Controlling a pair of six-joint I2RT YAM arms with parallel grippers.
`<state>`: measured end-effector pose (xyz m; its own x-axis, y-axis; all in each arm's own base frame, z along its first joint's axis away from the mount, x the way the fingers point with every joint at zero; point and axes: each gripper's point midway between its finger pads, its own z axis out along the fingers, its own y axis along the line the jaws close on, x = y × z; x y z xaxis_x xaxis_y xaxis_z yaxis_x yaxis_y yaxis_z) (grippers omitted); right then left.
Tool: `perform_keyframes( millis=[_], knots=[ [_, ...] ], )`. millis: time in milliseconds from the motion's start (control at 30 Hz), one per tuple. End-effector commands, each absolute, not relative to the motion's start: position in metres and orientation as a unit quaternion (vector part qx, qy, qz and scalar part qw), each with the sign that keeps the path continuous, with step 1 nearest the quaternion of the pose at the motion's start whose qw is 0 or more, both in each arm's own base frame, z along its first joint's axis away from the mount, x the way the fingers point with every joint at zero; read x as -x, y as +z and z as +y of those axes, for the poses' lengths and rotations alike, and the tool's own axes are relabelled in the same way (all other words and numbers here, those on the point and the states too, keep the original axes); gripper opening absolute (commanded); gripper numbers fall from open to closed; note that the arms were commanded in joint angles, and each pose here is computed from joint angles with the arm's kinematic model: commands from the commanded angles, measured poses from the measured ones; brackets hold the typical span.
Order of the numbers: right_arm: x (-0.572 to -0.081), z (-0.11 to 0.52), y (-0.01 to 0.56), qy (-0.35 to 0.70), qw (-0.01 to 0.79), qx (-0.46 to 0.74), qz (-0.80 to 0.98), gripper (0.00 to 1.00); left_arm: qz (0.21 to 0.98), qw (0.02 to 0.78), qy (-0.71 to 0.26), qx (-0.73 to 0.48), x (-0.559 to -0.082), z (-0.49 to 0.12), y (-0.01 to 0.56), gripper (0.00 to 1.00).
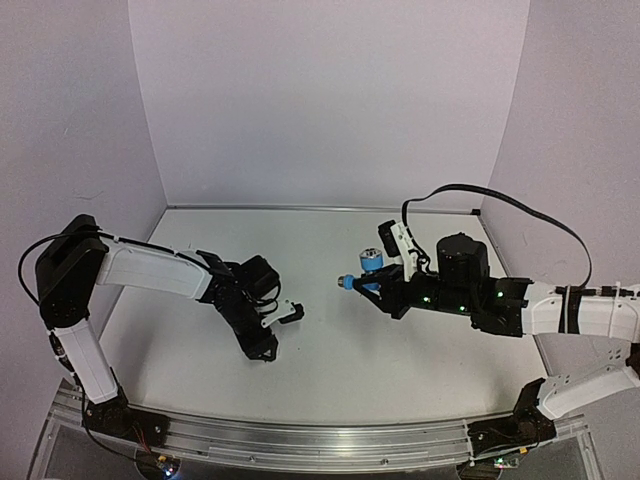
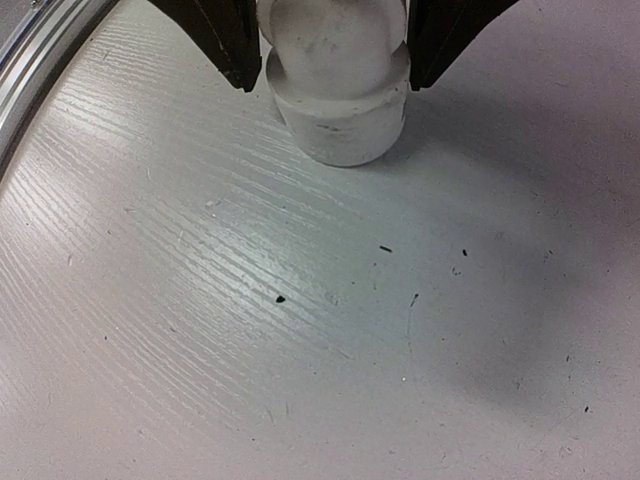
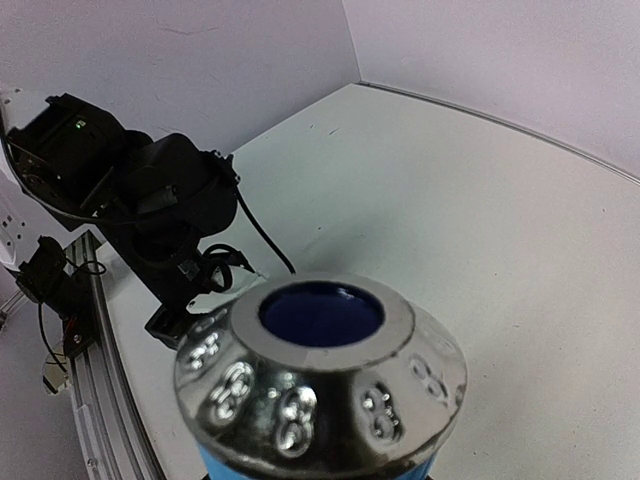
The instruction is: Install the water faucets
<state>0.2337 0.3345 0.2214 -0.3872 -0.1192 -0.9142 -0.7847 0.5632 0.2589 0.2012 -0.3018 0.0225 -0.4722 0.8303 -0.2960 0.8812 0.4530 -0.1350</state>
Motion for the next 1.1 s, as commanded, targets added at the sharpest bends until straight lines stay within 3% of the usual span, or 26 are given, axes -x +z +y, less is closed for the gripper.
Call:
perform_keyframes(
  millis=[0, 200, 667, 867, 1067],
  knots=[
    [-0.234, 0.337, 0.251, 0.373, 0.495, 0.293, 0.728, 0.00, 0.846, 0.113, -0.129, -0.504, -0.212, -0.312, 0.033, 0.53],
    [-0.233, 0.337, 0.250, 0.374, 0.494, 0.294, 0.728, 0.00, 0.848, 0.110, -0.130, -0.503, -0.212, -0.314, 0.031, 0.59],
    [-0.233, 0.337, 0.251, 0.374, 0.494, 0.294, 0.727, 0.00, 0.848, 0.103, -0.125, -0.505, -0.212, -0.315, 0.024, 0.49],
    [-0.233, 0.337, 0.250, 0.373, 0.495, 0.294, 0.728, 0.00, 0.848, 0.106, -0.132, -0.502, -0.211, -0.317, 0.029, 0.30],
    [-0.234, 0.334, 0.248, 0.345, 0.498, 0.316, 0.730, 0.00, 0.846, 0.152, -0.187, -0.476, -0.216, -0.331, 0.074, 0.10]
  ],
)
